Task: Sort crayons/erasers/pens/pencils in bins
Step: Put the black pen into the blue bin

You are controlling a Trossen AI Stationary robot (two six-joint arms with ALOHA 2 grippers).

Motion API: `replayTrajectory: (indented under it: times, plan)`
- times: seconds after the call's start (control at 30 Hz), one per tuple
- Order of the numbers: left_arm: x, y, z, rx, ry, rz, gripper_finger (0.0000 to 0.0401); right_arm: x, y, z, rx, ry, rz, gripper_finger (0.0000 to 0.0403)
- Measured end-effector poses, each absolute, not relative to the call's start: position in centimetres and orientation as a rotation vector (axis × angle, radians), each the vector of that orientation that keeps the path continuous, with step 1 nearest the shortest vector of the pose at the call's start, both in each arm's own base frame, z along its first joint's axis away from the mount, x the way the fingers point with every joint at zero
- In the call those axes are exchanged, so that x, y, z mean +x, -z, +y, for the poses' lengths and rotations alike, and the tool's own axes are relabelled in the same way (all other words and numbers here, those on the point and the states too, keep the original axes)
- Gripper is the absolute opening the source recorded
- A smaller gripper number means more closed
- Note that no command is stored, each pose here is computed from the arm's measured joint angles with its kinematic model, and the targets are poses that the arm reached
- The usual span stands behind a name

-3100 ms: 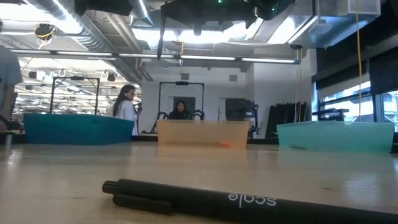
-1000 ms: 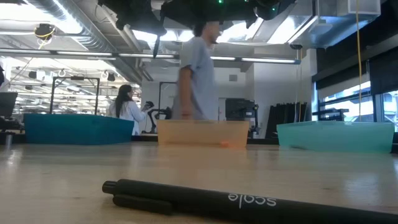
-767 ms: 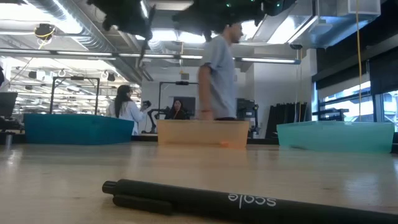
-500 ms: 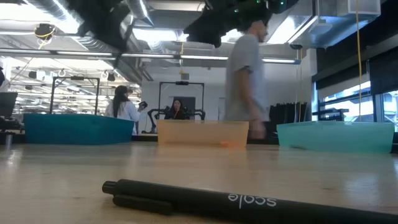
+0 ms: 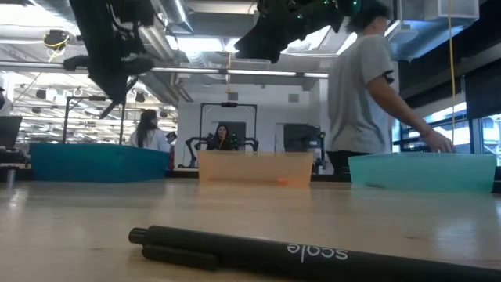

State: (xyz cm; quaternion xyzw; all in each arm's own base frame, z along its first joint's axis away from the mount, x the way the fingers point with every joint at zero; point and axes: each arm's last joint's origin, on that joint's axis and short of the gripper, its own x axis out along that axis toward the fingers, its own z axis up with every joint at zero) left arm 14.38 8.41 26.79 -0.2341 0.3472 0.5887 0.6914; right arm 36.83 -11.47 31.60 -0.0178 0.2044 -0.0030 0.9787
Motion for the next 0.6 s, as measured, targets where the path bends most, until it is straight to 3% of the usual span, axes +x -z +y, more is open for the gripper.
replayTrajectory:
  times: [0.3,0.6]
  plan:
    - [14.5,-21.0,10.8,-0.677,-1.346,0.916,0.0014,36.8,-31.6,-11.5,-0.031,0.007,0.417,0.0178]
    - [14.7,-18.5,11.7,-0.718,-1.367,0.965,0.0015,36.8,-31.6,-11.5,-0.028,0.007,0.417,0.0178]
